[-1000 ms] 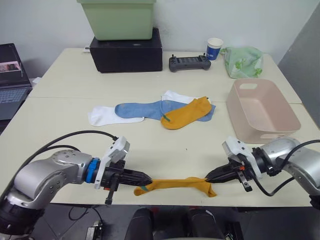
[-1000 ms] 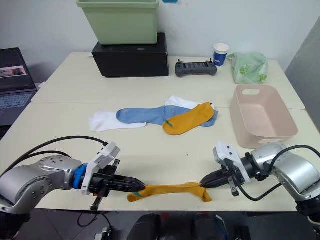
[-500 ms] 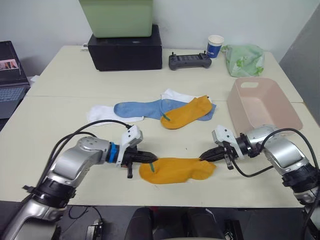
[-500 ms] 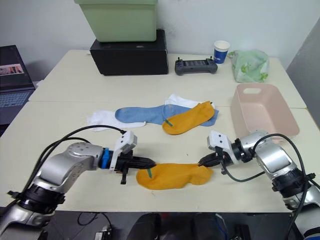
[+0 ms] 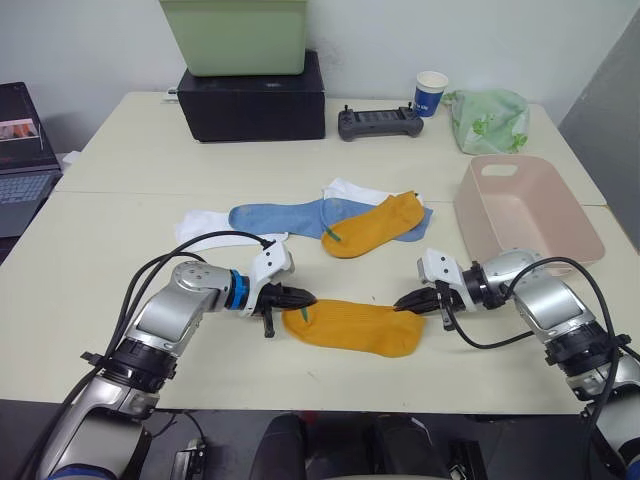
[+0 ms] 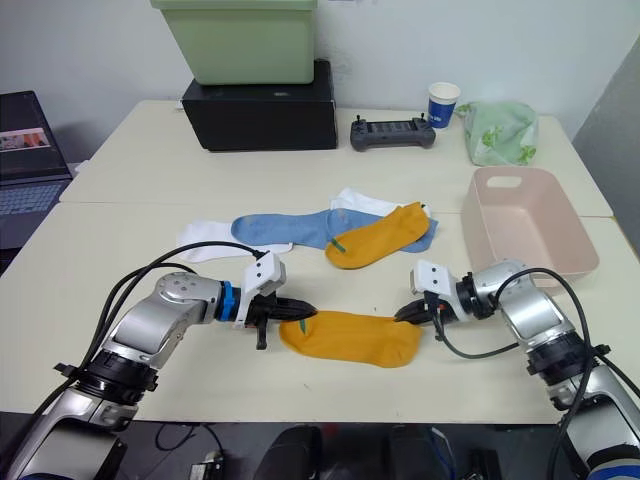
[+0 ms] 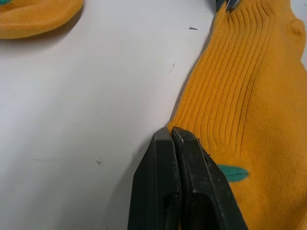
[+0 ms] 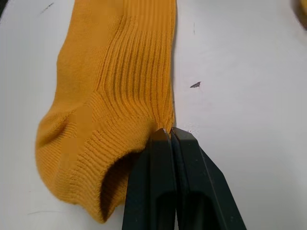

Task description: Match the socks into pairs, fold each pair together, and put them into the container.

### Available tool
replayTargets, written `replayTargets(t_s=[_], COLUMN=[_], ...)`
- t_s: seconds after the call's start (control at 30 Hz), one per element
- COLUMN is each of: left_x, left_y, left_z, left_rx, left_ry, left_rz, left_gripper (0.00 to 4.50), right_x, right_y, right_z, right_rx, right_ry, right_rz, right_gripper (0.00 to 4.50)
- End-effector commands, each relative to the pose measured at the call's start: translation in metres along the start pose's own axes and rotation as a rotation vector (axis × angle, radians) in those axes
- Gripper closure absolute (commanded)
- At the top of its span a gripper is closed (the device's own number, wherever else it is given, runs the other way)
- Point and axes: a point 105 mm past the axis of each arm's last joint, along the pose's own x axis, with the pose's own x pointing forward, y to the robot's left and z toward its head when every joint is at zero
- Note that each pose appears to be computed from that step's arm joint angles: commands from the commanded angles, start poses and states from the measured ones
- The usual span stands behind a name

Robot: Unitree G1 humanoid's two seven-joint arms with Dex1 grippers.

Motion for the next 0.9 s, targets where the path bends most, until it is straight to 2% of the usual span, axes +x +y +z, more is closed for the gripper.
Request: replayTargets(t_s=[0.03, 0.1, 0.23, 0.3, 0.4, 0.5, 0.63, 0.73, 0.77, 0.9], left_x=[-0.008, -0.015, -0.029, -0.033, -0.028, -0.021, 0.001, 0.017, 0.021, 0.026], left_y=[0.010, 0.013, 0.020, 0.013, -0.009, -0.020, -0.037, -0.048, -0.049, -0.038], left_z=[0.006, 0.009, 0.028, 0.036, 0.038, 0.042, 0.041, 0.024, 0.016, -0.010], left_rx=[0.023, 0.025, 0.082, 0.132, 0.237, 0.237, 0.251, 0.257, 0.259, 0.264], left_ry=[-0.022, -0.038, -0.154, -0.195, -0.202, -0.246, -0.279, -0.229, -0.205, -0.134], left_rz=[0.057, 0.093, 0.193, 0.196, 0.145, 0.123, 0.094, 0.060, 0.065, 0.142], left_gripper=[3.91, 3.32, 2.02, 2.02, 2.02, 2.00, 3.23, 4.26, 4.48, 4.48], right_x=[-0.018, -0.030, -0.045, -0.044, -0.033, -0.021, 0.005, 0.022, 0.026, 0.029], right_y=[-0.019, -0.022, -0.015, -0.006, 0.012, 0.021, 0.034, 0.043, 0.045, 0.045], right_z=[0.015, 0.018, 0.025, 0.036, 0.051, 0.057, 0.051, 0.036, 0.029, 0.001], right_rx=[-0.049, -0.047, -0.078, -0.083, -0.078, -0.070, -0.098, -0.101, -0.092, -0.054], right_ry=[-0.034, -0.046, -0.090, -0.164, -0.262, -0.313, -0.301, -0.244, -0.219, -0.148], right_rz=[-0.111, -0.143, -0.188, -0.205, -0.207, -0.227, -0.249, -0.238, -0.234, -0.270], right_gripper=[3.19, 2.49, 2.45, 2.45, 2.45, 3.04, 4.46, 4.50, 4.50, 4.50])
